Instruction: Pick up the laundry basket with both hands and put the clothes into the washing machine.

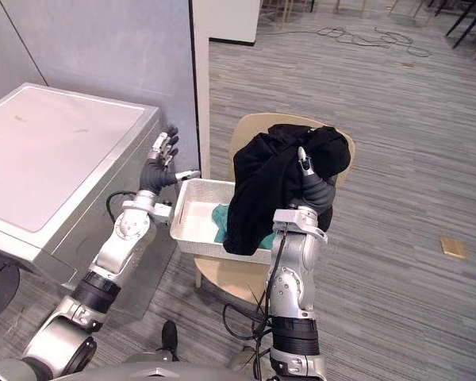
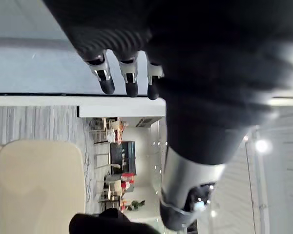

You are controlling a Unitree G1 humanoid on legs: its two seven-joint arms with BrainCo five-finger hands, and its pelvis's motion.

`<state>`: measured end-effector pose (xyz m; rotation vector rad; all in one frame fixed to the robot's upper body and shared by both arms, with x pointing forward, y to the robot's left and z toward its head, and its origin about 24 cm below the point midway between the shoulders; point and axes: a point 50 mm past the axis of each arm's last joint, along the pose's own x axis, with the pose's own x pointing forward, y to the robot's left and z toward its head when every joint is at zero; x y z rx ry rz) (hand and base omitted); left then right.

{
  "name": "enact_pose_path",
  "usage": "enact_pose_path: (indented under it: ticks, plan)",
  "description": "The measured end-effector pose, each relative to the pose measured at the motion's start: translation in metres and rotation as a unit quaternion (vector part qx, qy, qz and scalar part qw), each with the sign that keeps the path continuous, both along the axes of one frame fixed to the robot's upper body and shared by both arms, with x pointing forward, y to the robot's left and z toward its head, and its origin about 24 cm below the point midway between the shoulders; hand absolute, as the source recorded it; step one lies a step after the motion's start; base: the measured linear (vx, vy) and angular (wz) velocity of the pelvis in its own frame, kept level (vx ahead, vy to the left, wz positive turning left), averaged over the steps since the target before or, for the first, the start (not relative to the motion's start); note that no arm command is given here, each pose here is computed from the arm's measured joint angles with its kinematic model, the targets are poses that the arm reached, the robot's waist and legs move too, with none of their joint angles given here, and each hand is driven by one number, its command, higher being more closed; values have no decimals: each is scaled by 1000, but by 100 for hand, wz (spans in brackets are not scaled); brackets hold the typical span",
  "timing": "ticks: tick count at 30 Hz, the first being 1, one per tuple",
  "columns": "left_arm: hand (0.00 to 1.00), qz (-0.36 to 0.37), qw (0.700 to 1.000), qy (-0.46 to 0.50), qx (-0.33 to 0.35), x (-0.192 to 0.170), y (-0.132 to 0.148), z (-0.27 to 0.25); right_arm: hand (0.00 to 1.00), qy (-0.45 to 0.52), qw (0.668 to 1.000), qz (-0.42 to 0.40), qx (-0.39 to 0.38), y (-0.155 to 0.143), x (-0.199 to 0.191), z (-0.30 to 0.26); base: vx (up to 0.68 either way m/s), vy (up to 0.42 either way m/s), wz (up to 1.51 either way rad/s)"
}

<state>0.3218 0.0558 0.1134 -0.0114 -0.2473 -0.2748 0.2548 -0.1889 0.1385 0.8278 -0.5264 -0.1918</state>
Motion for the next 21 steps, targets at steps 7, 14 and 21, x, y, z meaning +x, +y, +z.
enact_pose_path:
  ticks: [7,14,21]
  plan:
    - [0,-47,995,10,89,11,-23,-4,100,17,1000,16,-6,-2,-3,-9,-2,-22,-18]
    - [0,-94,983,14,157,14,-55,-8,100,38,998,39,-16,5,-7,-19,7,-41,-3]
    - [0,-139,970,19,197,5,-83,-16,100,39,996,75,-18,18,-7,-22,13,-33,-7]
